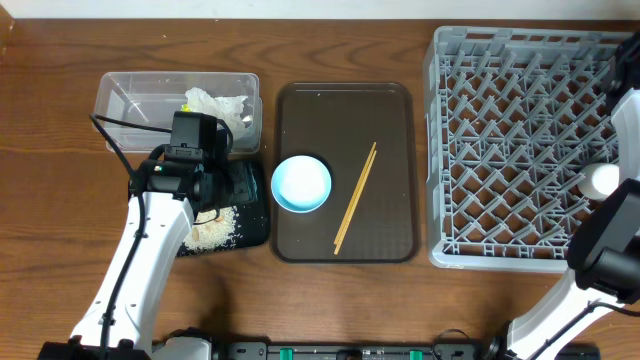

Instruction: Sort waste into correct bins and load items into the dishwasher rack

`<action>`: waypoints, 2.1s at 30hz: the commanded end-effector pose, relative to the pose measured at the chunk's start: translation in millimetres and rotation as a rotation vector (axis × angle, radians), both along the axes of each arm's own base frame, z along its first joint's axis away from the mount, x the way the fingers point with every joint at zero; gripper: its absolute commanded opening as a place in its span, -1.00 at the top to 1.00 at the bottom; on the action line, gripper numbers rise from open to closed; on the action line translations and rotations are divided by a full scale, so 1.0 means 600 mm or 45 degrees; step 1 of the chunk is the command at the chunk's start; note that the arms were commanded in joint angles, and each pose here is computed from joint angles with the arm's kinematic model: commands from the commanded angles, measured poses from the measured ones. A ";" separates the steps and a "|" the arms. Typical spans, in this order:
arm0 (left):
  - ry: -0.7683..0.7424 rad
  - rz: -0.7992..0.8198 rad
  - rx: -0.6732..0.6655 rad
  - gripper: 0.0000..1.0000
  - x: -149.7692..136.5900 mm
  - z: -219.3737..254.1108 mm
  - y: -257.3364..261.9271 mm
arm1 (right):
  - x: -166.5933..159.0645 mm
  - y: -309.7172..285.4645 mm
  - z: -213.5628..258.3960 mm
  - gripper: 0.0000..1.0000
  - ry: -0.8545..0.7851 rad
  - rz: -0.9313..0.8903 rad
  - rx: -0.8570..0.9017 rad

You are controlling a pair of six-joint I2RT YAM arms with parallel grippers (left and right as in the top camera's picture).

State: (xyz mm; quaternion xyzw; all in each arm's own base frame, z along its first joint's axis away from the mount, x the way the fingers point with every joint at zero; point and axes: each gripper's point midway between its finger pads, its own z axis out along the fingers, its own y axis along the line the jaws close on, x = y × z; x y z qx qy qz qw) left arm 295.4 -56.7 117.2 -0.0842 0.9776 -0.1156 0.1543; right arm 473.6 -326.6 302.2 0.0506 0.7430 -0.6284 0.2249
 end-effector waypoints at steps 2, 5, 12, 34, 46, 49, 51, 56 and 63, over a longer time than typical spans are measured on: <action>-0.010 0.007 0.015 -0.20 0.003 0.004 0.005 | -0.010 -0.018 -0.012 0.98 0.020 -0.057 -0.005; -0.012 0.007 0.016 -0.20 0.004 0.004 0.005 | -0.011 -0.024 -0.035 0.98 0.032 -0.071 0.027; -0.013 0.012 0.013 -0.21 0.004 0.004 0.005 | 0.000 -0.008 -0.106 0.98 0.073 0.012 0.211; -0.009 0.029 0.007 -0.20 0.004 0.004 0.004 | 0.067 0.137 -0.151 0.21 0.016 0.192 0.384; -0.009 0.029 0.007 -0.20 0.004 0.004 0.005 | 0.075 0.209 -0.107 -0.99 -0.116 0.417 0.616; -0.009 0.030 0.007 -0.20 0.004 0.004 0.005 | 0.073 0.251 -0.048 -0.99 -0.262 0.572 0.744; -0.009 0.029 0.007 -0.21 0.004 0.004 0.004 | 0.067 0.278 -0.015 -0.93 -0.330 0.665 0.825; -0.009 0.029 0.007 -0.21 0.004 0.004 0.004 | 0.039 0.372 0.028 -0.74 -0.385 0.882 1.089; 0.004 0.029 0.009 -0.21 0.000 0.003 0.005 | -0.001 0.526 -0.015 -0.54 -0.225 0.995 1.492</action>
